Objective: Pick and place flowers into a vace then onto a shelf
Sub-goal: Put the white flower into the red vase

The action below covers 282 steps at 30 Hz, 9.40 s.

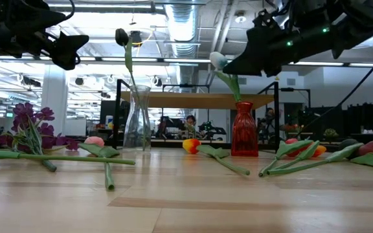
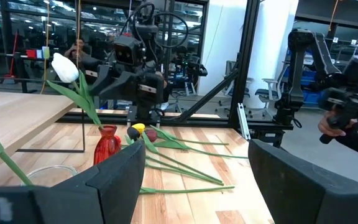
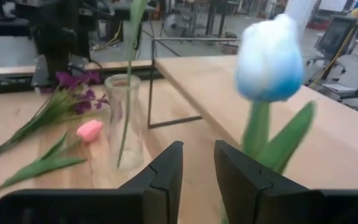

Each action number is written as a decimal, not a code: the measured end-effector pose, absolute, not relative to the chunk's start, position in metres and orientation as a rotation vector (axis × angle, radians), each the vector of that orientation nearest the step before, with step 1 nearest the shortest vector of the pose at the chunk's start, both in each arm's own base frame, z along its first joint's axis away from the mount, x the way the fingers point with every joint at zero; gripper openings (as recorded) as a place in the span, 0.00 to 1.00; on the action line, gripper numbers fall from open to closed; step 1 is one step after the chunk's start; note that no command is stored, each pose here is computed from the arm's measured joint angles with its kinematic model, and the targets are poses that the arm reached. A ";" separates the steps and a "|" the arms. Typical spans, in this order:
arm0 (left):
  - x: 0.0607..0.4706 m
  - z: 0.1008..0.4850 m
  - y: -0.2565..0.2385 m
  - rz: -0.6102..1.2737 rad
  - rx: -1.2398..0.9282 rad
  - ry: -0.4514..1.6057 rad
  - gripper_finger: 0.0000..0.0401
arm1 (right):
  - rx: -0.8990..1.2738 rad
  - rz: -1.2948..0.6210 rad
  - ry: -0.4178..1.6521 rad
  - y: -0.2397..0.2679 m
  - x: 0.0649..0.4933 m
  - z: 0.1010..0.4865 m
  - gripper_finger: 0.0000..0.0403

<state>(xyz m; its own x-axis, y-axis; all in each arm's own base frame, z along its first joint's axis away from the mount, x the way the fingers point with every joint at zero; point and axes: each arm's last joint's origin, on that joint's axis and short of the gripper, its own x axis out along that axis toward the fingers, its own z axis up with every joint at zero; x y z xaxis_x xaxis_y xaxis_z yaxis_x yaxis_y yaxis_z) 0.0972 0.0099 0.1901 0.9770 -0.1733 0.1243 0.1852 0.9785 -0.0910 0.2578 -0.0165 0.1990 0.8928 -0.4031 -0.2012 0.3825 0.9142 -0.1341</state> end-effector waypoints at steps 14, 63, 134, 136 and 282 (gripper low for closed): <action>0.097 0.190 0.010 -0.181 -0.102 -0.116 0.69 | -0.099 -0.285 0.216 0.015 0.258 0.199 0.21; 0.097 0.191 0.010 -0.175 -0.101 -0.125 0.69 | -0.199 0.323 0.500 0.114 0.447 0.228 0.21; 0.160 0.216 -0.094 -0.157 -0.242 0.381 0.69 | -0.363 0.438 0.875 0.104 0.357 0.294 0.21; 0.166 0.222 -0.104 -0.158 -0.253 0.473 0.69 | -0.367 0.444 0.894 0.105 0.354 0.294 0.21; 0.288 0.336 -0.129 0.108 1.982 1.263 0.02 | 0.002 0.114 0.546 0.046 0.372 0.343 0.22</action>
<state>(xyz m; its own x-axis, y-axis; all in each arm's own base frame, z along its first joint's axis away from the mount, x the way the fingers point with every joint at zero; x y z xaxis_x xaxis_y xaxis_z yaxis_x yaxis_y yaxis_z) 0.2883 -0.1291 0.3360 0.5054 0.8033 -0.3149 0.7383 -0.2137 0.6398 0.3722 0.0459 0.3430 0.8483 0.1084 -0.5182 -0.1074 0.9937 0.0320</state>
